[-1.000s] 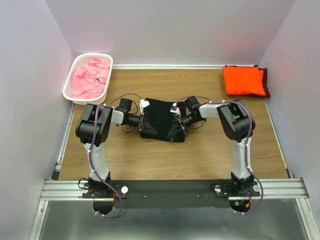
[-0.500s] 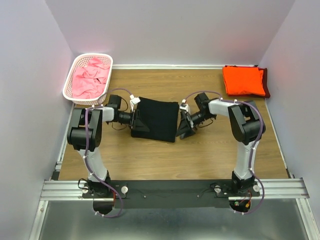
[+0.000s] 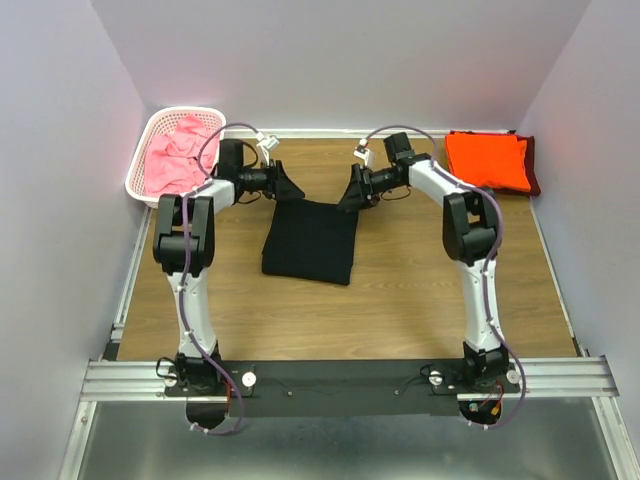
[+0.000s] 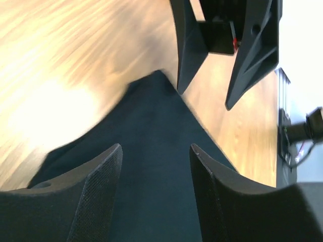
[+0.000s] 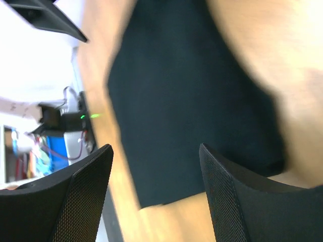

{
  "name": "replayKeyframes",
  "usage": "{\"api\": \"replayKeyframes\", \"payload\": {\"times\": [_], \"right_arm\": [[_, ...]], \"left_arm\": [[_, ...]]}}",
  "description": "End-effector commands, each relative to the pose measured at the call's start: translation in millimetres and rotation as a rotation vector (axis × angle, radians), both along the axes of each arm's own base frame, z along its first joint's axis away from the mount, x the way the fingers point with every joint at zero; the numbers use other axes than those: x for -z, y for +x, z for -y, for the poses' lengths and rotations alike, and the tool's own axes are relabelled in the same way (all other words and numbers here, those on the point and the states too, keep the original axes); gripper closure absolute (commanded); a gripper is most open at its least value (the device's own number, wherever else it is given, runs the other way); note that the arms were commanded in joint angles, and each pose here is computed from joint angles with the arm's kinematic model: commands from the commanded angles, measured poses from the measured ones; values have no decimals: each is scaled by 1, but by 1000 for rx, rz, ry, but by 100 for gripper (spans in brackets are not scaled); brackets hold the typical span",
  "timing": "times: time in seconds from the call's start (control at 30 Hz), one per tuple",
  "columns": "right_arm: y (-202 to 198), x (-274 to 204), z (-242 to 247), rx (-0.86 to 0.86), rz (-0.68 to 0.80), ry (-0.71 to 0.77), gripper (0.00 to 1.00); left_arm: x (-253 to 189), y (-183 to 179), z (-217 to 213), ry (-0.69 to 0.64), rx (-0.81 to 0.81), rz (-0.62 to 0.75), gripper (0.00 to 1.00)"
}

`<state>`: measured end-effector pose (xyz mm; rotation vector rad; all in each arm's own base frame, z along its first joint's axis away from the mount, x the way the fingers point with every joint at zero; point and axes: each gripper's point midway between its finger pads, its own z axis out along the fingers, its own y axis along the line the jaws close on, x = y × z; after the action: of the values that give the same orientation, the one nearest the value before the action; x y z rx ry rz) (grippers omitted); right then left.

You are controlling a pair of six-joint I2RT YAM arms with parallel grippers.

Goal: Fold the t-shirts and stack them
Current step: Fold the tshirt, then neatly place the folded tshirt to the corner

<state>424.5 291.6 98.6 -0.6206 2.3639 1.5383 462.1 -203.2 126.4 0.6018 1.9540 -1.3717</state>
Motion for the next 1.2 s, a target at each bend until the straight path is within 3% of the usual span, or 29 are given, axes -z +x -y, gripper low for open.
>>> {"api": "replayKeyframes", "payload": {"times": [0.0,0.17,0.3,0.4,0.53,0.63,0.67,0.73,0.77,0.87,0.9,1.07,1.17], "right_arm": [[29,44,10,88,-66,-60,24],[47,79,27,136,-68,-112,24],[69,90,36,175,-9,-161,24],[81,69,34,185,23,-130,24],[75,-6,29,182,85,-50,22],[66,-50,40,245,121,-62,15],[60,-50,46,265,103,-72,8],[54,-78,55,308,143,-79,4],[46,-71,63,327,118,-99,2],[38,-81,83,454,133,-165,0],[26,-61,90,479,86,-201,0],[9,-38,127,671,43,-298,0],[-1,-28,141,744,-10,-300,0]], "left_arm": [[39,35,-19,-18,-154,-115,38],[78,30,-28,4,-203,-213,42],[64,41,-36,16,-240,-166,43],[16,64,-49,46,-282,6,39],[-62,70,-64,189,-313,297,28],[-106,47,-55,322,-289,514,20],[-120,30,-40,368,-271,585,20],[-122,7,-23,462,-190,702,20],[-124,-21,5,477,-125,756,20],[-109,-55,29,606,-56,879,24],[-103,-71,49,632,-15,914,25],[-51,-135,102,684,195,954,42],[-21,-168,133,719,312,987,43]]}}
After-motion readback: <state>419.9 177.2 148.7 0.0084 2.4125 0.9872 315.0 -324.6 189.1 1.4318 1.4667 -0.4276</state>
